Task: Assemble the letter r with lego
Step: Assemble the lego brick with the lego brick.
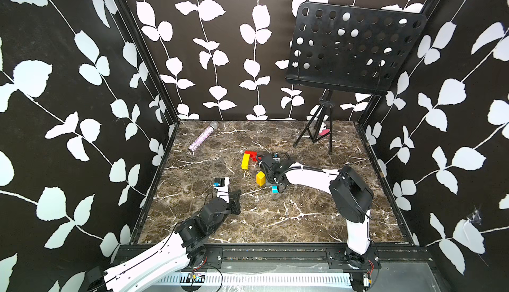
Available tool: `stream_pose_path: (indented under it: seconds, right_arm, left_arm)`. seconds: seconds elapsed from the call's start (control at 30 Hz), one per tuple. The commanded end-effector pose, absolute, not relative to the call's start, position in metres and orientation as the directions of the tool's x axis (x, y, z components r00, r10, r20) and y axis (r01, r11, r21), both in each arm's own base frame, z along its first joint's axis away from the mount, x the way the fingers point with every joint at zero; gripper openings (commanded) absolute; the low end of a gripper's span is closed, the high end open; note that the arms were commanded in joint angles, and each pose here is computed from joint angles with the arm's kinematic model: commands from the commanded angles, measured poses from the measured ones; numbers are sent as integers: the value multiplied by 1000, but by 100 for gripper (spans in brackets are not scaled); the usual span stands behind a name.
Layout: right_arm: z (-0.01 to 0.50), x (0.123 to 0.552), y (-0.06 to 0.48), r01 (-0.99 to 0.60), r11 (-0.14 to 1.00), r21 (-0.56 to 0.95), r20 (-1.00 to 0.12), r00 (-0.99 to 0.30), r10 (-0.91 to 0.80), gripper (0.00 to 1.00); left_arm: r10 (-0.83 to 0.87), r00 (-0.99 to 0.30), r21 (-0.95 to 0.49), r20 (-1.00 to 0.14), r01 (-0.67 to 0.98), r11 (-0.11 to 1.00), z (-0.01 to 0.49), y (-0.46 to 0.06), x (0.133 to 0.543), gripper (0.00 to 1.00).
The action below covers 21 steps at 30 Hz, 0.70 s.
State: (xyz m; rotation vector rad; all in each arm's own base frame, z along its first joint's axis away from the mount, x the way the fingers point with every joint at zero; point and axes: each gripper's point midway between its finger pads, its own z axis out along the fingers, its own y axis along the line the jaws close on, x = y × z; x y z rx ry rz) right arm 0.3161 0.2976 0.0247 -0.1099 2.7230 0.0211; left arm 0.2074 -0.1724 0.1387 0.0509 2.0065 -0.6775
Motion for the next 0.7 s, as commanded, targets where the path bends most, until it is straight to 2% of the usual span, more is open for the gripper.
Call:
stream_pose_path:
  seconds: [0.0, 0.3, 0.5, 0.67]
  right_arm:
    - [-73, 201, 228, -135, 970, -204, 100, -988, -117, 0]
    - [-64, 207, 233, -142, 974, -177, 63, -989, -133, 0]
    - [-38, 226, 237, -135, 986, -102, -48, -989, -140, 0]
    - [7, 259, 236, -178, 984, -20, -179, -968, -179, 0]
  left_arm:
    - [-246, -517, -439, -820, 291, 850, 136, -169, 208, 0]
    - [-245, -520, -438, -819, 289, 851, 138, -169, 208, 0]
    - [-239, -513, -425, -825, 281, 861, 142, -166, 210, 0]
    - [-230, -485, -401, -844, 285, 871, 157, -165, 214, 1]
